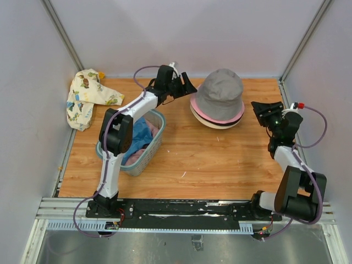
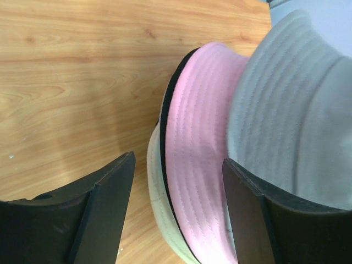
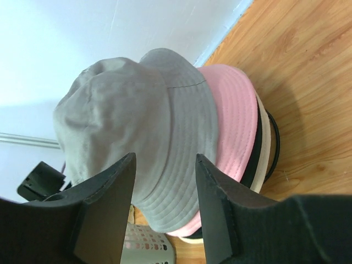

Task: Stack the hats
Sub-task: Stack the hat on the hat, then pick up the hat from the bin.

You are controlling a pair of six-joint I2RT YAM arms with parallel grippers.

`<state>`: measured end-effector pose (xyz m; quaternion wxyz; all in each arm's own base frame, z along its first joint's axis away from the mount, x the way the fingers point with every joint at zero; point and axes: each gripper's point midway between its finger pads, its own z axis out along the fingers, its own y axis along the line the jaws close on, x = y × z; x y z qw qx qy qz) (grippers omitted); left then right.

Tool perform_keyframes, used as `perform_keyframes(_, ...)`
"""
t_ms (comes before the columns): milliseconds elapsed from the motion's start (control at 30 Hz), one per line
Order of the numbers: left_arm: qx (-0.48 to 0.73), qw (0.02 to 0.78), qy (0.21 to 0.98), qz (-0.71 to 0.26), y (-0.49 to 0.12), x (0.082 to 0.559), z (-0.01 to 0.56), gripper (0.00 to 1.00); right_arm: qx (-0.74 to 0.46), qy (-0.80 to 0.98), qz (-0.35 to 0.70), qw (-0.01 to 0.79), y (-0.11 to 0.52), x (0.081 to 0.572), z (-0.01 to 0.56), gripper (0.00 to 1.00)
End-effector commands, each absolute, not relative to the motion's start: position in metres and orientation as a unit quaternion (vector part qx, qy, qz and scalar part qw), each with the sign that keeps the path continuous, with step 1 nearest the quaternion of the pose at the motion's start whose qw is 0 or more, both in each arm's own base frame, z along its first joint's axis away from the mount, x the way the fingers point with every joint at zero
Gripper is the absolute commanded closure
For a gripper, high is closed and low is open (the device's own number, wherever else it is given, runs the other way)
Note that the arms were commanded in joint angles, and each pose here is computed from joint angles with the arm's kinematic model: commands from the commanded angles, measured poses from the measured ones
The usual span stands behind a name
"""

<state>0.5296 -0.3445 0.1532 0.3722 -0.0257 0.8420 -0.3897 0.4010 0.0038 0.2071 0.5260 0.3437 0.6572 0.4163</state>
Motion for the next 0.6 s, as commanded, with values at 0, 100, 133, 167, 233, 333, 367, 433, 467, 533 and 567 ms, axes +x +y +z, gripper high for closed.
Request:
perform_keyframes(0,-0.005,0.453,0.799,-0.395,-0.333,0.520,0.256,0.30,0.337,0.675,0.384,0.532,-0.003,0.381,0.204,0.51)
perform_keyframes(100,-0.011,0.489,0.791,-0.367,-0.307,0.505,0.282,0.29,0.328,0.682,0.369,0.540,-0.003,0.369,0.211,0.50)
perform_keyframes(133,-0.013,0.503,0.787,-0.356,-0.296,0.498,0.291,0.29,0.325,0.684,0.363,0.543,-0.003,0.366,0.213,0.50)
perform_keyframes(167,-0.017,0.518,0.784,-0.342,-0.285,0.491,0.297,0.28,0.322,0.687,0.357,0.545,-0.003,0.363,0.214,0.49)
perform_keyframes(233,-0.021,0.556,0.768,-0.318,-0.260,0.471,0.324,0.27,0.317,0.688,0.352,0.549,-0.003,0.359,0.217,0.48)
perform_keyframes(333,-0.022,0.582,0.765,-0.276,-0.231,0.446,0.337,0.25,0.307,0.690,0.357,0.549,0.001,0.356,0.221,0.48)
perform_keyframes(367,-0.023,0.584,0.767,-0.264,-0.222,0.438,0.337,0.25,0.305,0.691,0.359,0.548,0.003,0.354,0.221,0.48)
perform_keyframes(433,-0.023,0.585,0.772,-0.249,-0.208,0.419,0.334,0.25,0.300,0.690,0.363,0.549,0.006,0.352,0.224,0.48)
perform_keyframes(467,-0.024,0.582,0.776,-0.241,-0.201,0.409,0.329,0.25,0.297,0.691,0.363,0.551,0.006,0.350,0.226,0.48)
perform_keyframes(533,-0.029,0.575,0.785,-0.228,-0.189,0.389,0.315,0.25,0.290,0.692,0.359,0.555,0.008,0.347,0.230,0.48)
perform_keyframes(567,-0.031,0.572,0.789,-0.222,-0.182,0.378,0.307,0.25,0.285,0.693,0.358,0.557,0.010,0.345,0.234,0.48)
